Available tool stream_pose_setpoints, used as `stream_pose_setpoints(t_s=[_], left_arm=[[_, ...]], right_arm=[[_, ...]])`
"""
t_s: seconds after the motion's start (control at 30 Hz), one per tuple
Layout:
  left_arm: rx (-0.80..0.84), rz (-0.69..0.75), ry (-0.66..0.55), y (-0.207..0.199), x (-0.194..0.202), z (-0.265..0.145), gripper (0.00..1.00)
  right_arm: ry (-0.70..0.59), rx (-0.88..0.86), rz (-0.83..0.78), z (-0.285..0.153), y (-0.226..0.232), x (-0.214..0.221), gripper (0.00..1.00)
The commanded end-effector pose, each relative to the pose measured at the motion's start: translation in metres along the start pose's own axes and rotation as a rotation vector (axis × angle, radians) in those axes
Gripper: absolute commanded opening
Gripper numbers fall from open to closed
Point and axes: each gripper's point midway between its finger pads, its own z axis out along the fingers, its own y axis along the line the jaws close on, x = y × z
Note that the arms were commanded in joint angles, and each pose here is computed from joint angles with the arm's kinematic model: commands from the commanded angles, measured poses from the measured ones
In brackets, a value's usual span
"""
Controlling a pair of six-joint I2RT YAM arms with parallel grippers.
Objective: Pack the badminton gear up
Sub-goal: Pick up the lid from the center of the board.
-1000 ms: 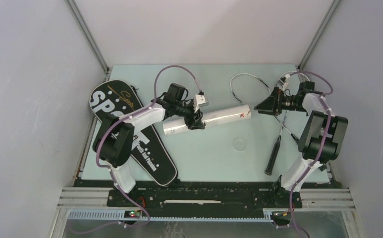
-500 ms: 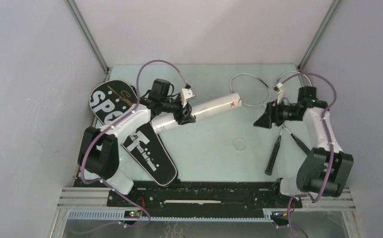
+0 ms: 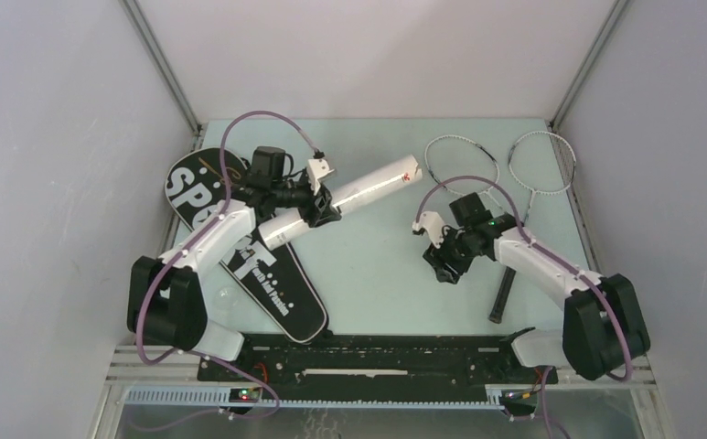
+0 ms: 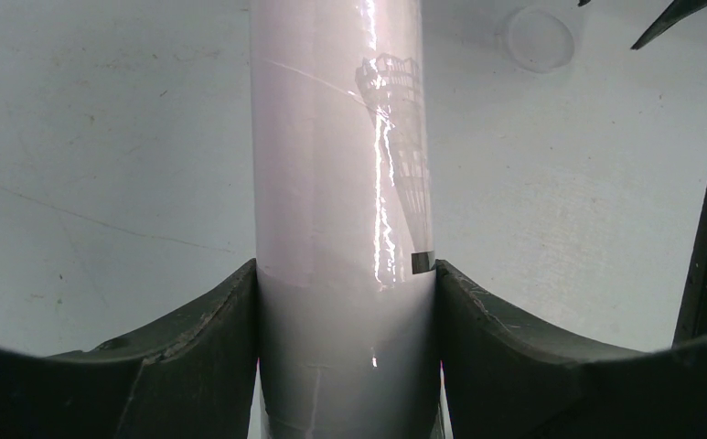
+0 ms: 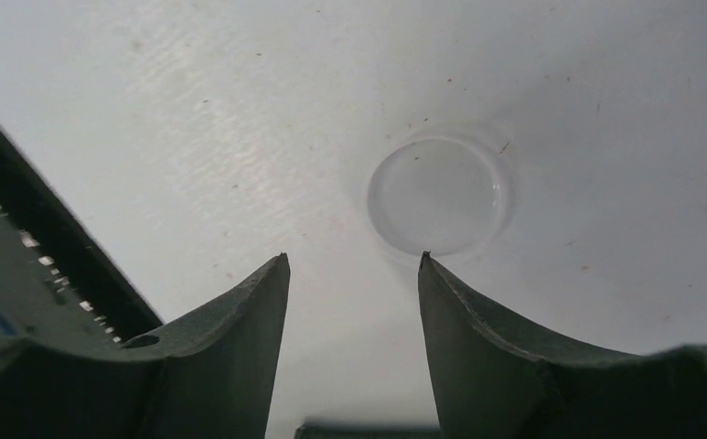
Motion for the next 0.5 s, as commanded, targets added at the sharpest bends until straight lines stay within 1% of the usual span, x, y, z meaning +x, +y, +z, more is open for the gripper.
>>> stream_pose_setpoints(t_s=[0.0, 0.2, 0.47], left_arm=[[-0.012, 0.025, -0.064, -0.004, -0.018, -0.013, 0.37], [-0.017, 0.02, -0.071, -0.003, -0.018, -0.014, 0.37], [-0.018, 0.015, -0.076, -0.001, -0.018, -0.012, 0.37]], right_arm=[[0.056, 0.117, -0.08, 0.016, -0.02, -0.003, 0.62], [0.129, 0.116, -0.124, 0.035, -0.019, 0.003, 0.59], [0.167, 0.079, -0.15, 0.046, -0.016, 0.011, 0.54]])
